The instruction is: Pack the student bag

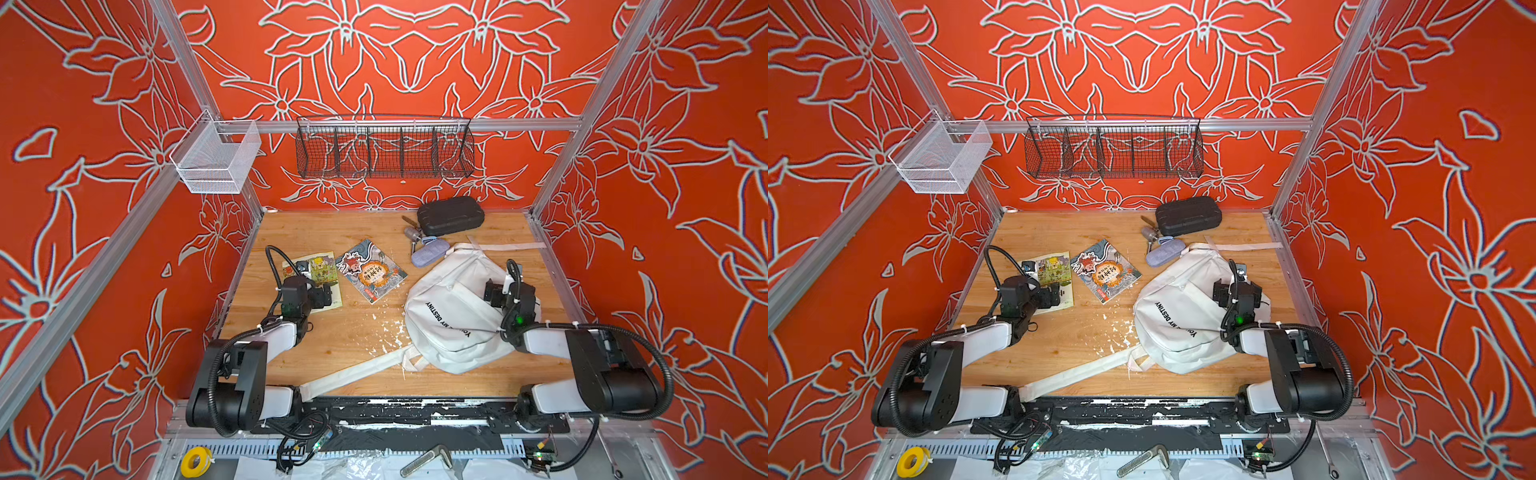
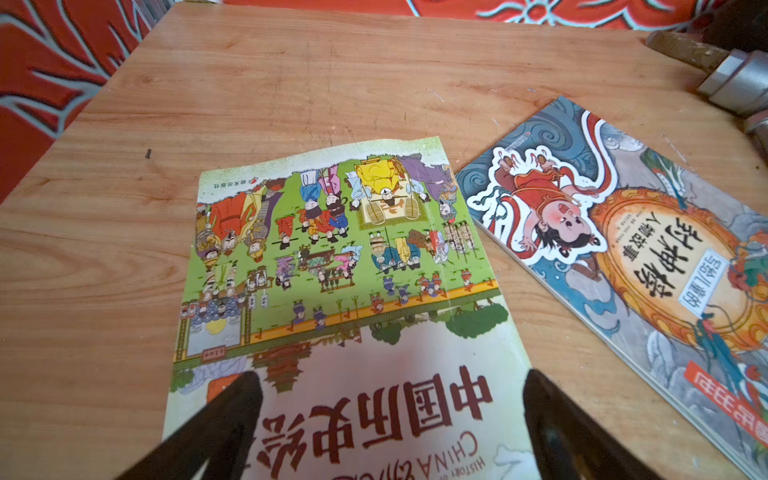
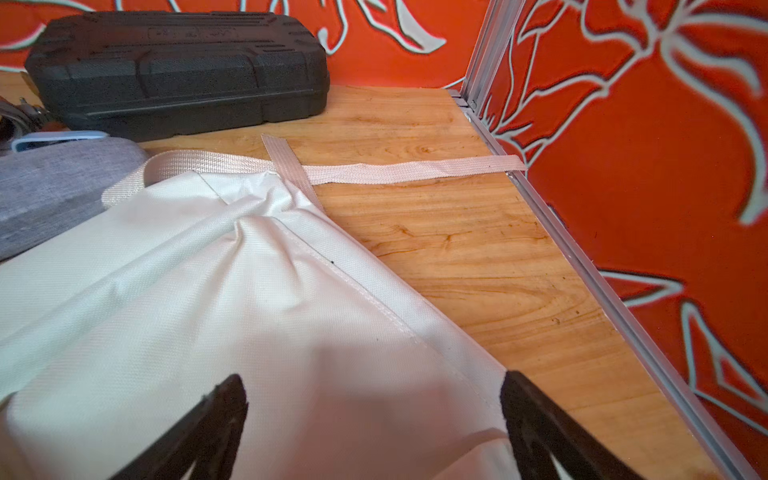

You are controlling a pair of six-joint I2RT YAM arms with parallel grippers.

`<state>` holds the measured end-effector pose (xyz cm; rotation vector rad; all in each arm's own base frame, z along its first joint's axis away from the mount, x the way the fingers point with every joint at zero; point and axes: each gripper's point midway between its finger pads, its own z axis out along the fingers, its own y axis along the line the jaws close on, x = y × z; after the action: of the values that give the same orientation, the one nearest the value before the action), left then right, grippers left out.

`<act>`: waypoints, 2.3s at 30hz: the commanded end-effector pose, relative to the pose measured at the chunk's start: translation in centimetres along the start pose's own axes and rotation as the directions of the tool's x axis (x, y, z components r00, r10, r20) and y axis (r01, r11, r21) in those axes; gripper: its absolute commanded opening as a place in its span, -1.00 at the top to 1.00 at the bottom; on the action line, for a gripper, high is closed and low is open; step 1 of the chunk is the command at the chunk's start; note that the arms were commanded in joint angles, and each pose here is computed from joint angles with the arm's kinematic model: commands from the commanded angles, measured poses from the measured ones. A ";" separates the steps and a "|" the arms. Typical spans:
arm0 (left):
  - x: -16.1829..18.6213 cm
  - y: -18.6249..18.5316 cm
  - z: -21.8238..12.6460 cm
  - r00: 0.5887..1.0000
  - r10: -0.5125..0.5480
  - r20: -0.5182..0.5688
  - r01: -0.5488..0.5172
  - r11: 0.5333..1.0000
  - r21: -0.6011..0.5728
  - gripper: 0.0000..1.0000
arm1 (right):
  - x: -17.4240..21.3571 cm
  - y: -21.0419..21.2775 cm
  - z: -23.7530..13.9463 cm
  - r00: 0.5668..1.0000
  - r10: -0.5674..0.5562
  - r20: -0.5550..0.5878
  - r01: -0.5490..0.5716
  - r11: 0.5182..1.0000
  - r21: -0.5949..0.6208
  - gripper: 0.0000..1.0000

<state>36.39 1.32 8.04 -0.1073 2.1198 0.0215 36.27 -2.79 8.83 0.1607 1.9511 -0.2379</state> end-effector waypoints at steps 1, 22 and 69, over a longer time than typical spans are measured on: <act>-0.4 0.1 0.1 1.000 -0.009 0.008 0.009 1.000 0.003 -0.95 | -0.9 -0.5 0.0 0.999 0.027 0.031 -0.028 0.999 0.026 -0.94; -0.4 0.0 0.1 1.000 -0.008 0.006 0.008 1.000 0.005 -0.95 | -0.9 -0.5 0.0 0.999 0.027 0.027 -0.028 0.999 0.026 -0.95; 0.6 -26.1 -11.0 0.915 0.272 -0.299 -0.052 0.812 0.581 -0.82 | -3.7 10.0 -13.2 0.674 -0.693 0.256 0.640 0.374 -0.671 -0.56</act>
<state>30.38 -23.38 16.42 0.3839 2.3371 -0.5740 30.99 9.20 17.28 -1.0000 1.9857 0.0142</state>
